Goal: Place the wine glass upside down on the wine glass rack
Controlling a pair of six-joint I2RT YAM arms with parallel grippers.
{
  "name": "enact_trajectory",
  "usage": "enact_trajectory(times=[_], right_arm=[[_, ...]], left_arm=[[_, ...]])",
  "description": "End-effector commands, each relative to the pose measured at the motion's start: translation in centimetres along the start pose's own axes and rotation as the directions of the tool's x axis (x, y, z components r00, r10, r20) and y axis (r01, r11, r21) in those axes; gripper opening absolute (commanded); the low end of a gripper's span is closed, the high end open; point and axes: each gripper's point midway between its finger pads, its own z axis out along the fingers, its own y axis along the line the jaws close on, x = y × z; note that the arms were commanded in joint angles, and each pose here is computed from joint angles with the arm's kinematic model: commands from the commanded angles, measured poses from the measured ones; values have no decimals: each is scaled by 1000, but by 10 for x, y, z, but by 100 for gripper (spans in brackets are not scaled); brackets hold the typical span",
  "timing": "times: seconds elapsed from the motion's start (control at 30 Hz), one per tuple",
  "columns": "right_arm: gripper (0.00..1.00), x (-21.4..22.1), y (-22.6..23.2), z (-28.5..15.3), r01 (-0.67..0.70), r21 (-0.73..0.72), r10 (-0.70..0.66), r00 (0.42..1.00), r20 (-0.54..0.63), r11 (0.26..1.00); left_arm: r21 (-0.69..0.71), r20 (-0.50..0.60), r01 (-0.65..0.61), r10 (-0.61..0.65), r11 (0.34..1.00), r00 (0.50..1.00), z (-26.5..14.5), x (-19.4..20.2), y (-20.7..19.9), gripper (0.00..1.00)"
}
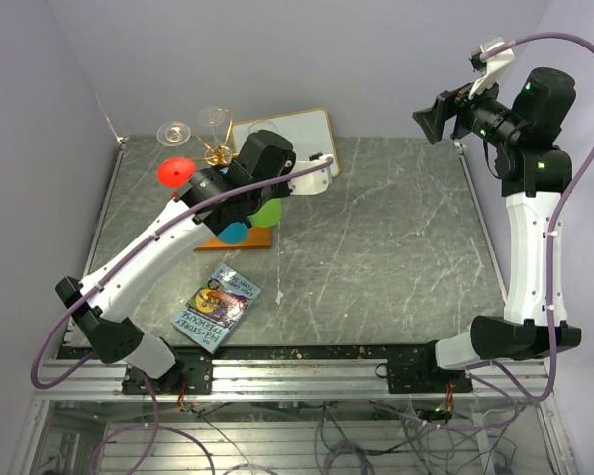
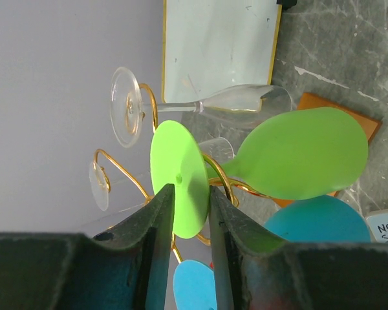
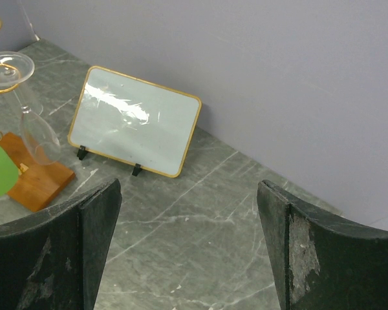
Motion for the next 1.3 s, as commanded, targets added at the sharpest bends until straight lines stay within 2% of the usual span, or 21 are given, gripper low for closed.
enact_trajectory(times=[0.0,0.4,0.63,0.9,1.07,1.13,1.17,1.2,1.27], right_arm=[[86,-10,-1,-7,18,9,-18,999,34,1000],[86,-10,-2,-7,18,14,-19,999,35,1000],[86,-7,-8,-7,37,38,-38,999,24,999],[90,39,-40,-4,216,119,-194,966,-168,969],[92,75,-57,-9,288,145,-227,916,-332,947],[92,88,-65,-13,301,174,-216,897,-387,938],[93,95,-69,-14,304,185,-208,889,-408,935],[94,99,-72,-15,308,200,-202,883,-424,930],[100,106,-74,-18,309,218,-185,873,-451,926]], left_arm=[[-31,58,52,-50,998,997,-12,-12,13,39],[54,127,66,-72,996,989,-26,-21,4,42],[136,200,100,-126,986,972,-44,-31,-3,48],[175,231,199,-237,964,944,-57,-22,3,54],[125,253,326,-348,937,903,-73,-6,33,74],[75,245,405,-411,911,878,-76,9,51,86],[48,248,445,-442,894,862,-79,14,60,96],[5,249,493,-479,870,842,-81,22,72,100],[-101,259,595,-556,798,790,-89,43,98,100]])
